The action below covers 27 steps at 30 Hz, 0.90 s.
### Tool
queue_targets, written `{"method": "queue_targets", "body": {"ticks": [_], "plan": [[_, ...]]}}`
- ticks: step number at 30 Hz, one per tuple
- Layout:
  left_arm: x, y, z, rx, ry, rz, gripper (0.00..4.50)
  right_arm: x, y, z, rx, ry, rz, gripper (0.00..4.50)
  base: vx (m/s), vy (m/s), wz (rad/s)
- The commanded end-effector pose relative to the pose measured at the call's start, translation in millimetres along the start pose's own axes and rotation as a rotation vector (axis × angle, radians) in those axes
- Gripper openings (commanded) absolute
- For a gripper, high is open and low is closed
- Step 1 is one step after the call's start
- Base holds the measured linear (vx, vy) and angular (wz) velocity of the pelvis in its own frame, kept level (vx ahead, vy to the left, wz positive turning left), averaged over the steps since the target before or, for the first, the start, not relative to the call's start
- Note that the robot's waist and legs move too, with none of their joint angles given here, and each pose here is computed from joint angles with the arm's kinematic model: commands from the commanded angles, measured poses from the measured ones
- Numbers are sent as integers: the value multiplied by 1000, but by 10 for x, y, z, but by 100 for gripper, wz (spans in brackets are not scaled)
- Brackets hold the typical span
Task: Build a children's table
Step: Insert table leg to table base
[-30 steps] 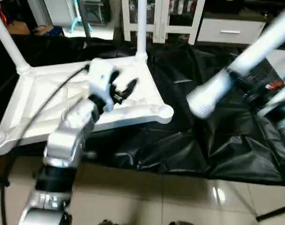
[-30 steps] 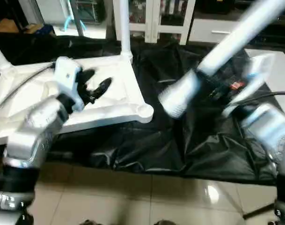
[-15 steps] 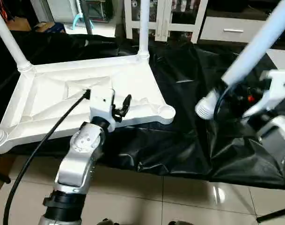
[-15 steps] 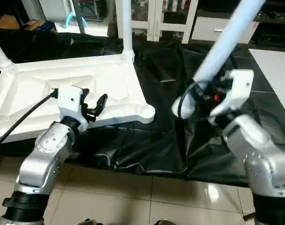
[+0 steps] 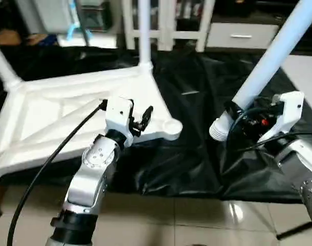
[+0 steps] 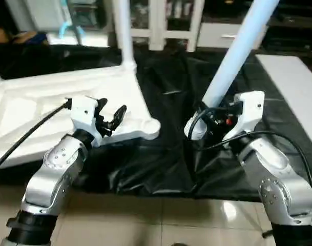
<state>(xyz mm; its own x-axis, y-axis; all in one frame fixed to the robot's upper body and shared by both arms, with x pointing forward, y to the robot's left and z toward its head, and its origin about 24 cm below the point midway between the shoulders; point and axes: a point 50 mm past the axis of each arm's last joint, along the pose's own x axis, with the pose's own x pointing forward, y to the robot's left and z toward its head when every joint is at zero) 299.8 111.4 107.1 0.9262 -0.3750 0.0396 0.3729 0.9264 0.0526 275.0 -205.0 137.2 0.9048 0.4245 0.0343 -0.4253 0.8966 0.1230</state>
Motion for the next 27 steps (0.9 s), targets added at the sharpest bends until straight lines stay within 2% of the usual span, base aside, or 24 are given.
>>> {"method": "queue_targets", "body": {"ticks": [1, 8, 12, 13, 20, 23, 25, 27], "plan": [[-4, -20, 20, 9, -15, -5, 331, 1, 16, 25, -21, -14, 13, 184, 81, 13, -2], [-6, 4, 12, 15, -14, 8, 331, 9, 20, 15, -47, -4, 33, 184, 118, 11, 10], [-39, 30, 16, 19, -14, 10, 331, 26, 14, 36, -55, -28, 31, 184, 188, 0, 69], [-43, 31, 15, 19, -13, 10, 331, 29, -1, 40, -19, -39, 20, 184, 189, -130, 41], [-59, -6, -5, 6, 5, -16, 331, 44, -12, 77, -53, -48, 35, 184, 121, -122, 19], [-60, -21, -48, -29, 47, -30, 331, 61, -10, 96, -58, -56, 51, 184, 118, -39, -9], [-86, -28, -61, -93, 40, -98, 331, 73, -6, 91, -58, -53, 66, 184, 99, 39, -16], [-129, -24, -38, -145, 10, -192, 364, 82, 13, 79, -52, -47, 91, 184, 69, 64, -18]]}}
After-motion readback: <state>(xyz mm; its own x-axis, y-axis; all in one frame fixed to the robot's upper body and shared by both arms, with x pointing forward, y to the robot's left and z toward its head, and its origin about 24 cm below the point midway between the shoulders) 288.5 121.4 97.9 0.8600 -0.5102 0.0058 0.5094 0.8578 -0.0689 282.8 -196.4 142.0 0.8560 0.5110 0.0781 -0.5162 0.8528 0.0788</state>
